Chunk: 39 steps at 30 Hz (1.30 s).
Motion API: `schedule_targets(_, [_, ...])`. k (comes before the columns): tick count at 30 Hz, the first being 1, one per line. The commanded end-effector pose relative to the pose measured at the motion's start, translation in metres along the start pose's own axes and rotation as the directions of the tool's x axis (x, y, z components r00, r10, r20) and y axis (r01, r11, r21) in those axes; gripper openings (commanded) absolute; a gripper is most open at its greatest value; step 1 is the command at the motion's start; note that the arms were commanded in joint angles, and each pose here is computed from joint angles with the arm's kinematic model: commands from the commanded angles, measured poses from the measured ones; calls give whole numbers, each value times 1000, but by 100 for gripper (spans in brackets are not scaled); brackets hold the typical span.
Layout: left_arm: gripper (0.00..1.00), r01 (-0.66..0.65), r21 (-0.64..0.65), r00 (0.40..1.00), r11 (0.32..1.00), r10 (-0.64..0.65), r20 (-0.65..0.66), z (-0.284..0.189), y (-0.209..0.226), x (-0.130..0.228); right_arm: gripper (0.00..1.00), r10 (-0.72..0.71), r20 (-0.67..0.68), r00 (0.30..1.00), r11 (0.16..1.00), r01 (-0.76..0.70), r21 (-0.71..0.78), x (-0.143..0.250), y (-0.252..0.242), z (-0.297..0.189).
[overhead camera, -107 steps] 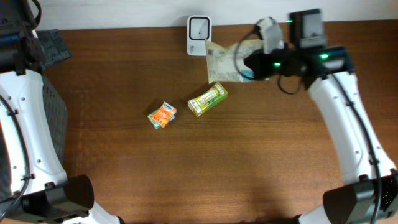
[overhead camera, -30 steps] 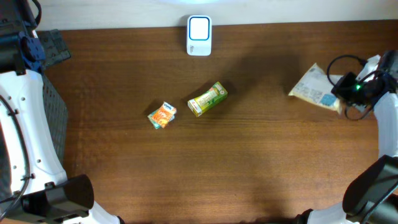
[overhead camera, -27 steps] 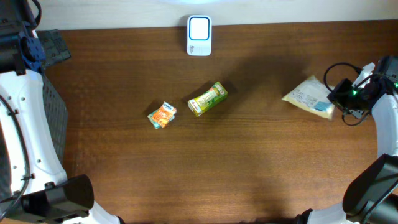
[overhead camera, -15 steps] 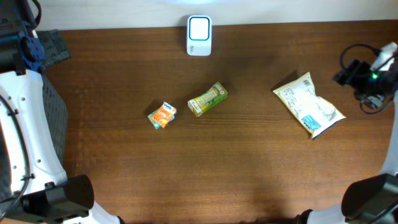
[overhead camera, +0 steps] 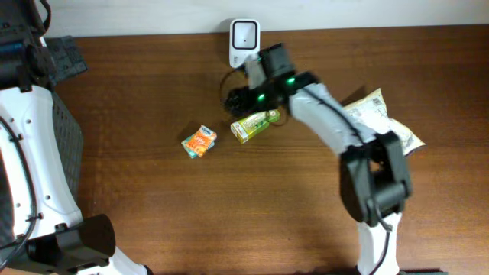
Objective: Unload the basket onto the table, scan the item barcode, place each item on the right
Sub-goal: 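Reach the right gripper to the green tea carton and grasp it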
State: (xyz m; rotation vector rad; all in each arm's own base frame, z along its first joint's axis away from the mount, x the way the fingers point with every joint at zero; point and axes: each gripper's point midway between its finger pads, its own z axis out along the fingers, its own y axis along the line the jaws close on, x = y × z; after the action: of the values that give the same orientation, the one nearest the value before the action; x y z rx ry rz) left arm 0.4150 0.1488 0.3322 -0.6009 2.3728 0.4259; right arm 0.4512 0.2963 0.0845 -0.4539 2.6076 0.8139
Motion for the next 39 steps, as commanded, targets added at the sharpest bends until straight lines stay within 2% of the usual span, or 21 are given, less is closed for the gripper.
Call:
schedule_targets(1, [99,13,-3,1000,1000,-13,-1,1,2,0,80,-38,-48,998,999,37,-24,17,22,24])
schedule_targets(6, [99,12,-2,1000,1000,-12,-1,1,1,0,80,-36,-129,991,999,35,-11,41,31,31])
schedule_targets(8, [99,12,-2,1000,1000,-12,-1,1,1,0,76,-5,-179,984,1000,7,9,53,24,28])
schedule_targets(11, [99,15,-5,1000,1000,-15,-1,2,3,0,68,152,-293,944,987,-128,100,78,-19,-1])
schedule_targets(14, [99,15,-5,1000,1000,-15,-2,2,3,0,64,197,-300,933,977,-164,133,77,-43,-29])
schedule_targets(16, [99,16,-5,1000,1000,-16,-1,2,3,0,64,265,-250,931,945,-200,257,67,-80,-66])
schedule_targets(19, [99,15,-5,1000,1000,-15,-1,2,3,0,66,244,-182,953,935,-182,304,51,-98,-83])
schedule_targets(22, [99,15,-5,1000,1000,-15,-1,2,3,0,73,182,-99,978,930,-138,341,28,-109,-81])
schedule_targets(25, [99,15,-5,1000,1000,-15,-1,2,3,0,73,151,-59,987,940,-125,318,16,-102,-75])
schedule_targets(27, [99,15,-5,1000,1000,-15,-1,2,3,0,73,161,-76,984,941,-130,313,23,-92,-65])
schedule_targets(29, [99,15,-5,1000,1000,-15,-1,2,3,0,79,143,-108,984,945,-104,309,34,-80,-46])
schedule_targets(32, [99,15,-5,1000,1000,-15,-1,2,3,0,89,190,-113,975,903,-129,410,47,-86,-28])
schedule_targets(35, [99,15,-5,1000,1000,-15,-1,2,3,0,89,250,-122,960,885,-176,431,57,-91,-19])
schedule_targets(39, [99,15,-5,1000,1000,-15,-1,2,3,0,83,274,-159,948,868,-173,465,70,-98,-18])
